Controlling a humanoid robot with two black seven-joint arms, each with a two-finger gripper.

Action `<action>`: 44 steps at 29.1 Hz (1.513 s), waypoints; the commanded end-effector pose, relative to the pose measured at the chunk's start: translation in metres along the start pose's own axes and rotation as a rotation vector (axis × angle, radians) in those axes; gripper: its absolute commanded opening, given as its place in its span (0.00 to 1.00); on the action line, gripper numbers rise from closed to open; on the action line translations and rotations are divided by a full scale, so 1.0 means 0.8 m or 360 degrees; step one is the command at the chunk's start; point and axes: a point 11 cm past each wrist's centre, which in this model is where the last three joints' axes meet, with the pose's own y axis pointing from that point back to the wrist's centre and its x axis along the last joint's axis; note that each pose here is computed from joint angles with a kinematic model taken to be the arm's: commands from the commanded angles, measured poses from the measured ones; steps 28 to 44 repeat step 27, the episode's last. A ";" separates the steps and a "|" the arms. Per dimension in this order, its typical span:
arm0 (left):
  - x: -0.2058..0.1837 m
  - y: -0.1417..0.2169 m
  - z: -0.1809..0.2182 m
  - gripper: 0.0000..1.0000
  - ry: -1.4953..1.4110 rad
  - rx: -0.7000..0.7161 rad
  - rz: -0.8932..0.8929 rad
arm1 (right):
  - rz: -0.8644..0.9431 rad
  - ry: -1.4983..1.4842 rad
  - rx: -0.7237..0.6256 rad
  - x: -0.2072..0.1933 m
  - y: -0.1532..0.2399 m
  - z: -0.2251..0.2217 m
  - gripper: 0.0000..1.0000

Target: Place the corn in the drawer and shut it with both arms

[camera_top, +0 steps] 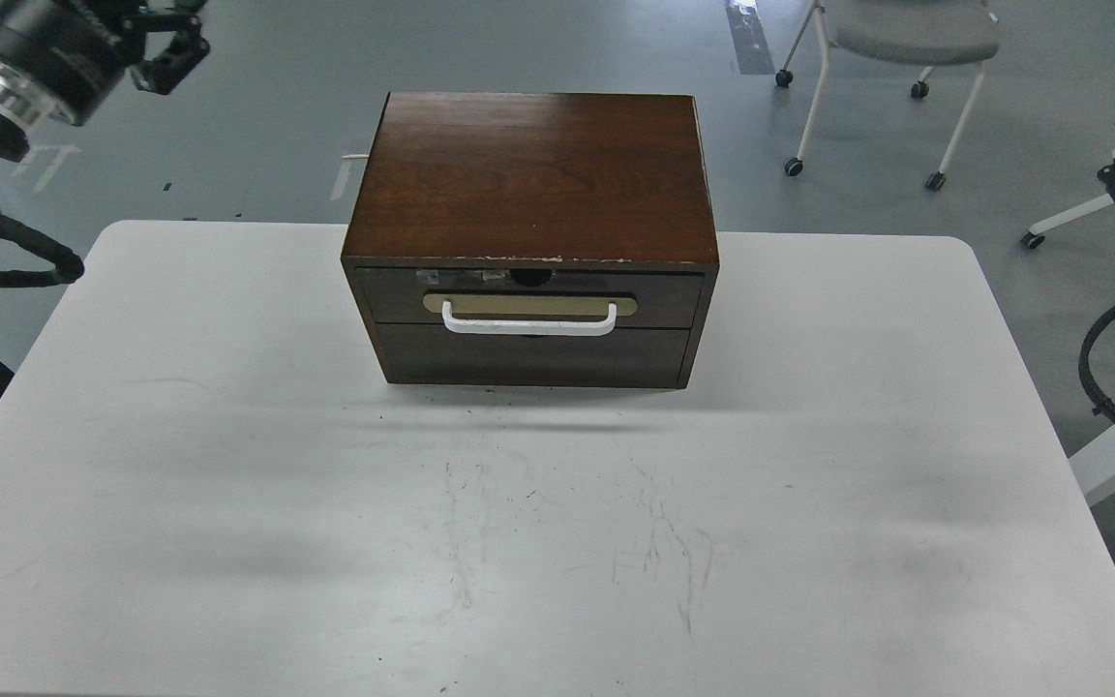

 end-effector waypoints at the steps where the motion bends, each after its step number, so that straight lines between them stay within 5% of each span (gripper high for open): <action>1: 0.048 0.028 -0.057 0.98 0.0074 0.0115 0.0264 | 0.0017 -0.0039 -0.0075 0.005 0.008 0.037 1.00; 16: 0.060 0.085 -0.160 0.98 0.0296 0.0266 0.0446 | 0.0056 -0.0372 -0.0064 -0.002 0.014 0.089 1.00; 44: 0.069 0.094 -0.161 0.98 0.0296 0.0264 0.0476 | 0.0065 -0.0356 -0.0065 0.002 0.017 0.089 1.00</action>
